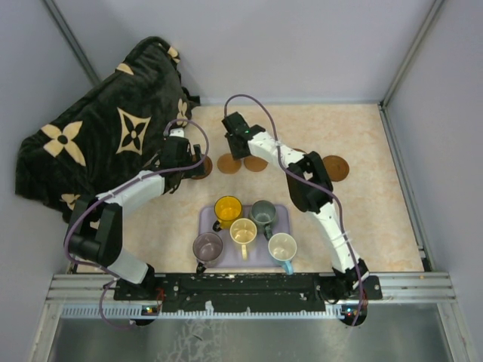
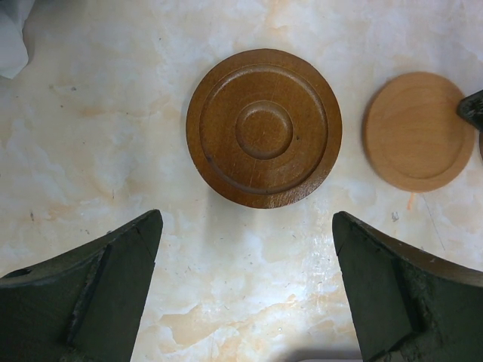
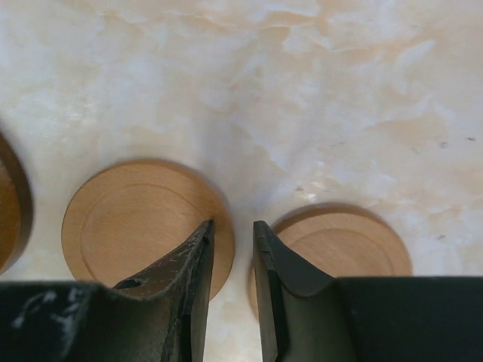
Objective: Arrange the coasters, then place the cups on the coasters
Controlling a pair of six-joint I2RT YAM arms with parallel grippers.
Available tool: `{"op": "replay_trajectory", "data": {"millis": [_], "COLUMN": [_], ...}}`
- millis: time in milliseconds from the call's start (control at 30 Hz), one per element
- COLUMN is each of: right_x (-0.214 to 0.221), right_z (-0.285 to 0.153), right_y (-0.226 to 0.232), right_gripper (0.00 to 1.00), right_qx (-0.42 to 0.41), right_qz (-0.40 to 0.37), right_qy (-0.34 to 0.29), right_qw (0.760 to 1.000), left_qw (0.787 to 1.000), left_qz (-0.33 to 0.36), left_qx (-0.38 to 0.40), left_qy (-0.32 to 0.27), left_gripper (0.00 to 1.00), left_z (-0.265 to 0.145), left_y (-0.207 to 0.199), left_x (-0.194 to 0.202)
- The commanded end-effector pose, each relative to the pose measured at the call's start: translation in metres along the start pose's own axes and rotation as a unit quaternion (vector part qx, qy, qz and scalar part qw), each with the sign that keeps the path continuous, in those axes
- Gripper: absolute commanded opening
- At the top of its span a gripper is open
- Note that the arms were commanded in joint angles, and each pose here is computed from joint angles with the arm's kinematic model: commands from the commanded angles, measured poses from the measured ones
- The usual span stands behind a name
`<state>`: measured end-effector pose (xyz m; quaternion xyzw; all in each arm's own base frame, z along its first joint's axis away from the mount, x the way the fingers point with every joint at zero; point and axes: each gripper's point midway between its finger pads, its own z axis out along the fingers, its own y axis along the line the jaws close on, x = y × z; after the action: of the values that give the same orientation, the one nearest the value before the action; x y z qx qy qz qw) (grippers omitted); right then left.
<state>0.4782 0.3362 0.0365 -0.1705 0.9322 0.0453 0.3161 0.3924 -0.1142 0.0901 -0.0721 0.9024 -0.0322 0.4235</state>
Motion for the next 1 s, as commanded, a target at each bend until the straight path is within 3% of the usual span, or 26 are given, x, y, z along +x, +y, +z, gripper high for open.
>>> {"op": "replay_trajectory", "data": {"millis": [0,333,967], "right_x": [0.017,0.016,0.028], "right_z": [-0.002,-0.002,0.010], "right_y": [-0.053,-0.059,-0.002], "right_gripper": [0.28,0.27,0.29], "right_qx": [0.065,0.059,-0.023], "right_qz": [0.019,0.032,-0.018], "right_qy": [0.035,0.037,0.055], "right_qw": [0.997,0.997,0.998], "left_qw": [1.000,1.000,1.000], "left_qz": [-0.008,-0.008,-0.009], "left_qx": [-0.001,-0.004,-0.012], "left_qy": [-0.012,-0.011,-0.009], "left_gripper": [1.00,1.00,1.00], "left_z": [-0.004,-0.002,-0.001], "left_y": [0.001,0.003,0.006], "left_x": [-0.006,-0.005,-0.004]}}
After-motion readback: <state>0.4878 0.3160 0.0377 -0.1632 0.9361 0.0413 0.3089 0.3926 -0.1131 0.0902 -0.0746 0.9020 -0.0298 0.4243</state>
